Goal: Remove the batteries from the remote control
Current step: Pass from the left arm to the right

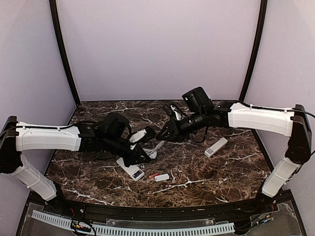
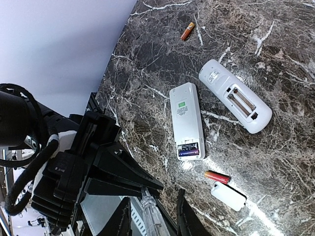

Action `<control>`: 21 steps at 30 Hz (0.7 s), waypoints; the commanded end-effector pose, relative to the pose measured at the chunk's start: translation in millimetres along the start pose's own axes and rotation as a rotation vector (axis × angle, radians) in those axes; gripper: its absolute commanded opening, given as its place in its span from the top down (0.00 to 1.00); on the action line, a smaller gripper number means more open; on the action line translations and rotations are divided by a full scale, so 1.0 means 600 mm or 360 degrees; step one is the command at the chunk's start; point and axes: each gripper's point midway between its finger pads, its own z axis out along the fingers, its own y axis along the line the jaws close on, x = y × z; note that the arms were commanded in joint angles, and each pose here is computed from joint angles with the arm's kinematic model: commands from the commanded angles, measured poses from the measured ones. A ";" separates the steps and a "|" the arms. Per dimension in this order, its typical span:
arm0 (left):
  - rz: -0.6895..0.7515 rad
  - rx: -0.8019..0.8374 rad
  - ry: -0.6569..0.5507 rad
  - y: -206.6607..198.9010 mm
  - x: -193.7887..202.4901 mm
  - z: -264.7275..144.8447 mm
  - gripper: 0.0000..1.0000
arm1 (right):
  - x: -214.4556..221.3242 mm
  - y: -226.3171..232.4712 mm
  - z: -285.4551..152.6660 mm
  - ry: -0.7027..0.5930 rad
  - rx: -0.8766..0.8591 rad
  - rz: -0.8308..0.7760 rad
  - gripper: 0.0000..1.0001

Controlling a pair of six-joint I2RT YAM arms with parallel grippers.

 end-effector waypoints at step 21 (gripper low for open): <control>0.0045 -0.0040 -0.0037 -0.003 -0.019 -0.019 1.00 | 0.023 0.005 0.007 0.0088 0.0003 -0.0058 0.84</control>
